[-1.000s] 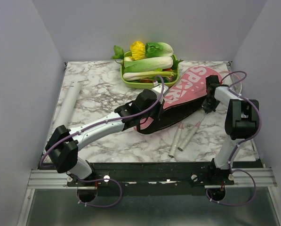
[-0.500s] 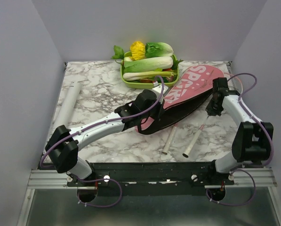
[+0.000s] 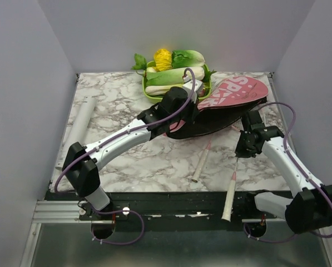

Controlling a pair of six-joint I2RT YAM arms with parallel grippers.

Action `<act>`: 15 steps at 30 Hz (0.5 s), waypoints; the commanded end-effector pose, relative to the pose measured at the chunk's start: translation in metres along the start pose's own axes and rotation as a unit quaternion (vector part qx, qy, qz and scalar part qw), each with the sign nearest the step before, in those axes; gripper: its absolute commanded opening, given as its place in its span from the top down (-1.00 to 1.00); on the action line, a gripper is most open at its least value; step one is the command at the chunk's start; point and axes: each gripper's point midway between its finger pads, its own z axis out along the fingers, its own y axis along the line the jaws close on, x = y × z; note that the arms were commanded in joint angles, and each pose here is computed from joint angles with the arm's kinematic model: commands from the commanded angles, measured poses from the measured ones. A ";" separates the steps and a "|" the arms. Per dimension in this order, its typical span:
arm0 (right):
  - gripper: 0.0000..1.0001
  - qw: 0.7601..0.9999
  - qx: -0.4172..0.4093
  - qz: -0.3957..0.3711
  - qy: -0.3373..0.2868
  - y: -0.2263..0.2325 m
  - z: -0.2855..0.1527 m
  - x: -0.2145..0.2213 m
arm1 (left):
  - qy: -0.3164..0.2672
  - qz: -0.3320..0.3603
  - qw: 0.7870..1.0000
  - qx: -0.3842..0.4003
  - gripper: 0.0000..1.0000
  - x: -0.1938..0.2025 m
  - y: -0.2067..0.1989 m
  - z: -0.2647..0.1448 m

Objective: Pack up the badminton gear

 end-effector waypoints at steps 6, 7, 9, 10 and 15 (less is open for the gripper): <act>0.99 0.996 -0.067 -0.043 0.048 0.010 -0.045 0.046 | 0.000 0.016 1.000 -0.022 1.00 -0.032 0.019 0.036; 0.99 0.995 -0.069 -0.057 0.053 0.010 -0.046 0.049 | 0.002 0.018 1.000 -0.024 1.00 -0.033 0.021 0.039; 0.99 0.988 -0.109 -0.077 0.082 0.021 -0.054 0.062 | 0.006 0.024 0.999 -0.031 1.00 -0.034 0.026 0.045; 0.99 0.984 -0.123 -0.094 0.089 0.025 -0.056 0.067 | 0.005 0.026 0.999 -0.037 1.00 -0.034 0.029 0.046; 0.99 0.956 -0.187 -0.170 0.148 0.049 -0.077 0.103 | 0.017 0.029 0.998 -0.051 1.00 -0.027 0.044 0.057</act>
